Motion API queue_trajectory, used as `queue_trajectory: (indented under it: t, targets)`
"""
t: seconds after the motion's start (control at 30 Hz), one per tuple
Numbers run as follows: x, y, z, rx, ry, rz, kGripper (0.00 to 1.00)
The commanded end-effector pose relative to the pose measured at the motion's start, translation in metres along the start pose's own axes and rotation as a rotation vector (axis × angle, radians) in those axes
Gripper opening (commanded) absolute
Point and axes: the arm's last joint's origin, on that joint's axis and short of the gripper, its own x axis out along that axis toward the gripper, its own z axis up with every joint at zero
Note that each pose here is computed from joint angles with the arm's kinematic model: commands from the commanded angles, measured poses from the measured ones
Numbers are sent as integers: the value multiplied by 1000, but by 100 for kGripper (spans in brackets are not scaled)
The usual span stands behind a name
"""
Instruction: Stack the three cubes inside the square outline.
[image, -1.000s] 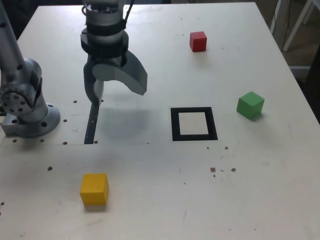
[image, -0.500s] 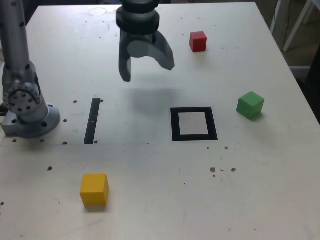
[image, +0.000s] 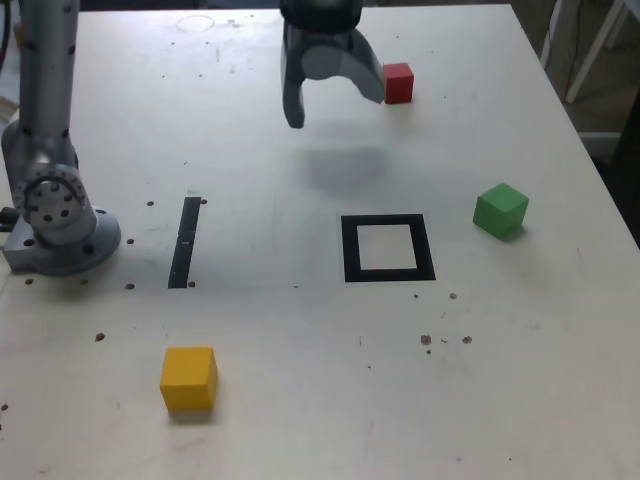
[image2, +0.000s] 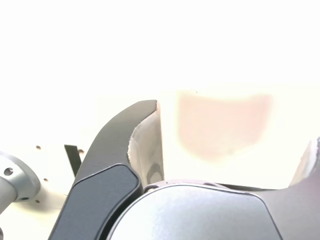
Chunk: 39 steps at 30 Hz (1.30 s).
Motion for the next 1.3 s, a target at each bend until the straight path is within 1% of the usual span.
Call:
queue_trajectory:
  t: [0.0, 0.27, 0.57, 0.8, 1.07, 1.27]
  targets:
    - [1, 8, 6, -4, 9, -2, 99]
    - [4, 34, 27, -19, 14, -4, 99]
    - [4, 66, 50, -36, 9, -2, 99]
    - [11, 89, 74, -27, 25, -10, 99]
    - [17, 102, 97, -18, 32, -15, 99]
    - [21, 109, 108, -15, 44, -31, 98]
